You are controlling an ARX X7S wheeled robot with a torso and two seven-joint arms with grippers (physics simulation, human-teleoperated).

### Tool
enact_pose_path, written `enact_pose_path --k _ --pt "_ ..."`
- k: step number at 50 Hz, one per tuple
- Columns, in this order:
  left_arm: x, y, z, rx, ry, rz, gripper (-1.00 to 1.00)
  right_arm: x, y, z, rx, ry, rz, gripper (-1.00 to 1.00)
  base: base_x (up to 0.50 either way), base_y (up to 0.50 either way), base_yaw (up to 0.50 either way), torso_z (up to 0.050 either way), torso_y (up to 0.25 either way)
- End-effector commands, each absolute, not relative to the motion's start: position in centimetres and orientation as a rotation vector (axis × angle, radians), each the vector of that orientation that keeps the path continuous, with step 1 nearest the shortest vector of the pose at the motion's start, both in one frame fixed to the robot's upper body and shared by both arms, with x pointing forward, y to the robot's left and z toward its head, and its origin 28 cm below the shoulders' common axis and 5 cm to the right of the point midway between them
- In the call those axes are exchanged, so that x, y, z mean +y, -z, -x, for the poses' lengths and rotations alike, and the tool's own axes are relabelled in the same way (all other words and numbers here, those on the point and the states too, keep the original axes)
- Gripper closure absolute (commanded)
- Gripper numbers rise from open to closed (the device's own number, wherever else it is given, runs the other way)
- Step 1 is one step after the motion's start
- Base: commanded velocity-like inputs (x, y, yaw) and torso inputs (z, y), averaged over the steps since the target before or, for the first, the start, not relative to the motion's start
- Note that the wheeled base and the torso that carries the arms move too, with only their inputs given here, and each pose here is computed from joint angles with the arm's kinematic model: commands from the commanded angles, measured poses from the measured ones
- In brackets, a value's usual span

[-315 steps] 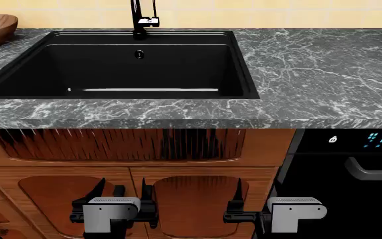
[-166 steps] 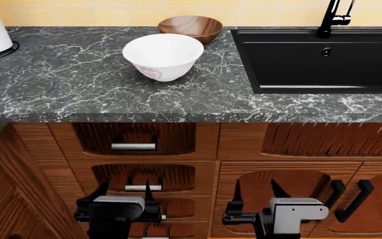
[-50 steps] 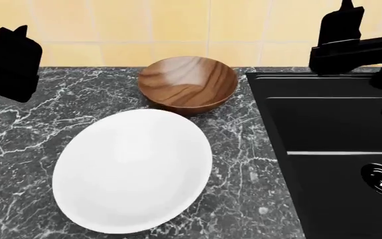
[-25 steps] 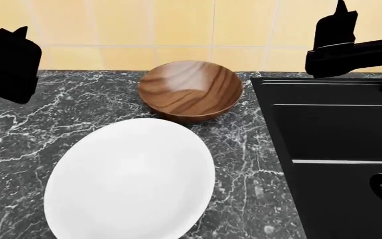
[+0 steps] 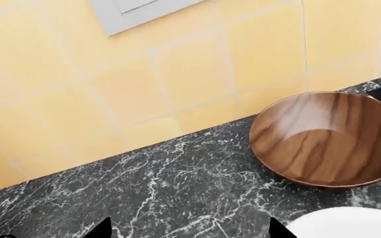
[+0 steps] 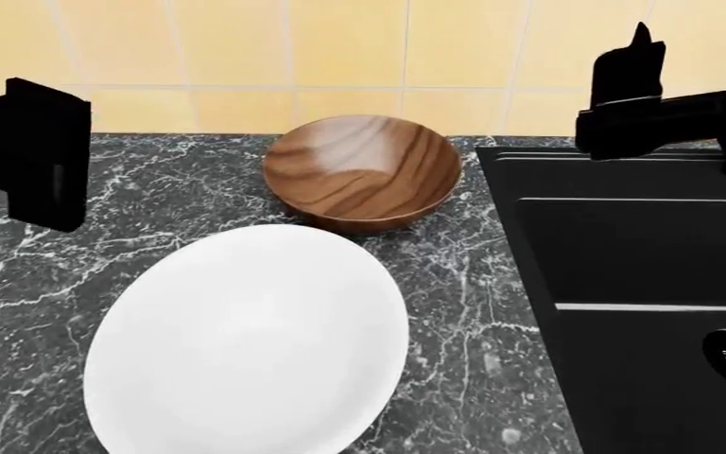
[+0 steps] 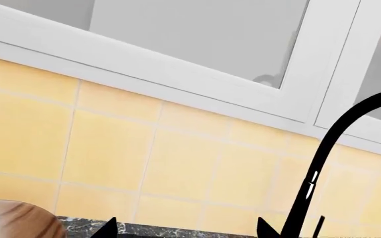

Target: Stack the bowls in the sink.

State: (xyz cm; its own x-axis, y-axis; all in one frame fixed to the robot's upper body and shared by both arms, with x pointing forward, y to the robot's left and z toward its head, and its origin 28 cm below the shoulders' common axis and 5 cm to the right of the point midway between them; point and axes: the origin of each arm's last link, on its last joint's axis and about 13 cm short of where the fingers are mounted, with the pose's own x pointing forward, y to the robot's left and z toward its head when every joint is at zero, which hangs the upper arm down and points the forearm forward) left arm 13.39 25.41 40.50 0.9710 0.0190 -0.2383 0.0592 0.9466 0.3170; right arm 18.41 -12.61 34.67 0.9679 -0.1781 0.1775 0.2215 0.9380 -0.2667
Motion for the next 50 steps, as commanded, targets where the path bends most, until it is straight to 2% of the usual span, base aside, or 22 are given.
enact_pose_path --k 1,15,50 --pt "25.4 -40.5 -13.2 0.437 0.094 -0.279 -1.00 -12.6 -34.4 -18.6 -0.135 0.206 0.296 -1.00 0.00 0.00 0.00 0.000 0.000" --pt "25.4 -39.2 -13.8 0.568 0.135 -0.355 -1.00 -12.5 -33.9 -18.8 -0.128 0.203 0.301 -1.00 0.00 0.00 0.00 0.000 0.000" --pt "25.3 -34.2 -18.1 0.656 0.220 -0.287 -1.00 -12.5 -33.1 -19.1 -0.118 0.190 0.299 -1.00 0.00 0.00 0.00 0.000 0.000"
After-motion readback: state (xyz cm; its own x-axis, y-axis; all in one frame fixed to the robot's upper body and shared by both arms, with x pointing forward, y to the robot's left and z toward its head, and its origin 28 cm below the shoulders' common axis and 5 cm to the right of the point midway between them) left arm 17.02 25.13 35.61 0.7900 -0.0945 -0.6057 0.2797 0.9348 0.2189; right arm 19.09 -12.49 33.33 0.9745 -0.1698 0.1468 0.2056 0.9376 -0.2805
